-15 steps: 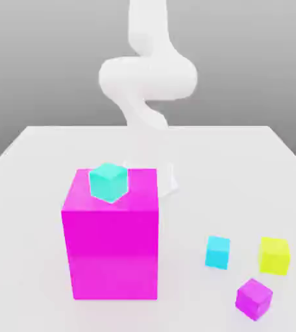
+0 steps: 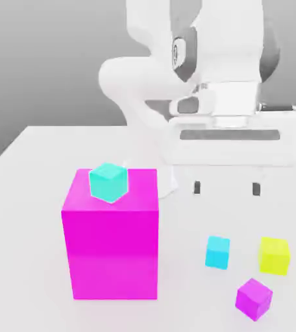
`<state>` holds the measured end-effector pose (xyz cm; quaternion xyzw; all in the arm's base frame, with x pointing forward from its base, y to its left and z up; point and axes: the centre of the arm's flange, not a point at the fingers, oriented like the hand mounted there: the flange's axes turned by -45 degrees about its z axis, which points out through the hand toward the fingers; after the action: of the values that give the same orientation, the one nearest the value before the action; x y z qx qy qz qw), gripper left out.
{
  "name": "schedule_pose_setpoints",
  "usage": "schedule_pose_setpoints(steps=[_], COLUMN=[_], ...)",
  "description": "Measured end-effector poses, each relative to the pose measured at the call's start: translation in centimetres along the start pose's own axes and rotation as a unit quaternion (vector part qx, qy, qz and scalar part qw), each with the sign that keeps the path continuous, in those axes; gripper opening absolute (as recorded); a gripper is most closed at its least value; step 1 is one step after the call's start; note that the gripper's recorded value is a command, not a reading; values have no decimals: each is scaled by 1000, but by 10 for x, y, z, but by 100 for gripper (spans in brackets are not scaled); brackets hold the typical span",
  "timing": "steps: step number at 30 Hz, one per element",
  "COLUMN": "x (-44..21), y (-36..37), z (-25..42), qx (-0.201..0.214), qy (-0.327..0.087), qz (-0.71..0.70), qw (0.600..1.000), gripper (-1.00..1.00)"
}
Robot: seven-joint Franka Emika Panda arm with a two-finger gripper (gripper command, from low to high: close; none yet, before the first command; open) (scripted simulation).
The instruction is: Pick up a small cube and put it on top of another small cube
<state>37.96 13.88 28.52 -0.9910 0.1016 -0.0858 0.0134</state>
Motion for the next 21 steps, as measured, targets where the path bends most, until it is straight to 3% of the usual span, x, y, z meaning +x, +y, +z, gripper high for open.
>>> schedule_pose_setpoints(steps=[4, 13, 14, 21], x=[-70, -93, -94, -94], y=[0, 2, 3, 3], z=[72, 140, 144, 143], qx=[-20, -23, -23, -23], qy=[-72, -84, -84, -83], qz=[24, 28, 27, 27], qw=[997, 996, 996, 996], gripper=[0, 0, -100, -100])
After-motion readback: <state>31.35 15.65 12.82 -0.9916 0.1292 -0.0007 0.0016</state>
